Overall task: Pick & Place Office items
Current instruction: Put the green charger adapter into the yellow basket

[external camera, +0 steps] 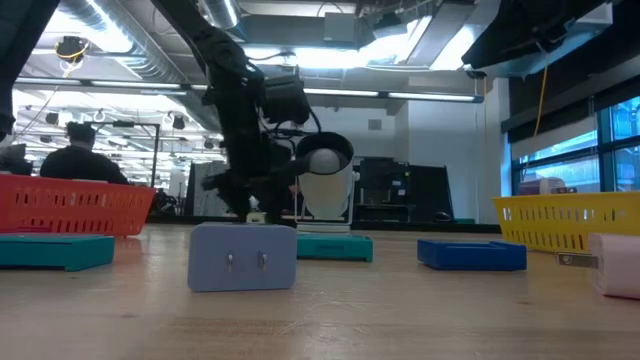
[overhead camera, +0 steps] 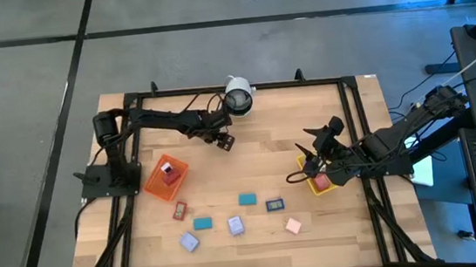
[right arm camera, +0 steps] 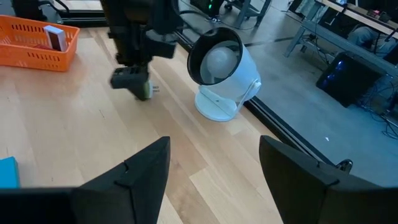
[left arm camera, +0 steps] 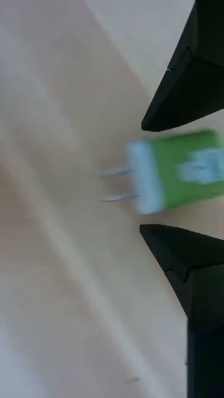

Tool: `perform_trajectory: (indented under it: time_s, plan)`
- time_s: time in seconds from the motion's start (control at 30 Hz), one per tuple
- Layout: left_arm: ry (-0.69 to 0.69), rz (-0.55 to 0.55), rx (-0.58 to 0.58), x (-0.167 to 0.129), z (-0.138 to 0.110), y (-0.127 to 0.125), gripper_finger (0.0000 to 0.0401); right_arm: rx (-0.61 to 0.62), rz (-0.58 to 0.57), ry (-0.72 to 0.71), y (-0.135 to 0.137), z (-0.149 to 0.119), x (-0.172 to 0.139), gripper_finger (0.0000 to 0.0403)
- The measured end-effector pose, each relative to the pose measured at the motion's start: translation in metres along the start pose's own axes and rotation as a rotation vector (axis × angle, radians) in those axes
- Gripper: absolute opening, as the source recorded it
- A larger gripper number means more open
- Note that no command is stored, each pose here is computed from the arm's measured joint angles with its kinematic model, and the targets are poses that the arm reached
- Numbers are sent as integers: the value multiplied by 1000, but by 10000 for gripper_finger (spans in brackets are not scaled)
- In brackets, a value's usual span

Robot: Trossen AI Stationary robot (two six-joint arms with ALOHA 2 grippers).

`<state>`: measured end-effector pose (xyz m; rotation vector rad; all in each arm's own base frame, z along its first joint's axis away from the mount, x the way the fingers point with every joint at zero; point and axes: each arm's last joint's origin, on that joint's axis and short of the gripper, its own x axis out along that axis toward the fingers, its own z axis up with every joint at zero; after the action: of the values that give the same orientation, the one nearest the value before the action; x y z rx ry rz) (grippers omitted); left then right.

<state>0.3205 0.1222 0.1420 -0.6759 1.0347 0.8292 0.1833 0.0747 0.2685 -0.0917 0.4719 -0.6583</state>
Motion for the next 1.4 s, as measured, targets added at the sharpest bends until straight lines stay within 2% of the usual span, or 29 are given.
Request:
perform_trajectory:
  time_s: [0.17, 0.6, 0.73, 0.93, 1.13, 1.3, 1.4]
  plan:
    - [-14, -5, 6, -3, 7, 1, 245, 1, 22, 12, 1, 0, 0, 245]
    - [45, -27, 10, -3, 3, 2, 223, 4, 26, 7, 2, 1, 0, 245]
    - [45, -27, 7, -4, 3, 2, 202, 3, 26, 6, 2, 1, 0, 245]
    - [74, -73, 11, -4, 3, 0, 150, 1, 26, 6, 2, 1, 0, 245]
    - [81, -106, 40, -8, 3, -1, 145, -5, 25, 6, 2, 1, 0, 245]
    - [40, -253, 49, -25, 11, -7, 145, 1, 28, -5, 3, 2, 0, 245]
    - [-50, -415, 57, -42, 21, -15, 145, -17, 12, -33, 8, 4, 3, 245]
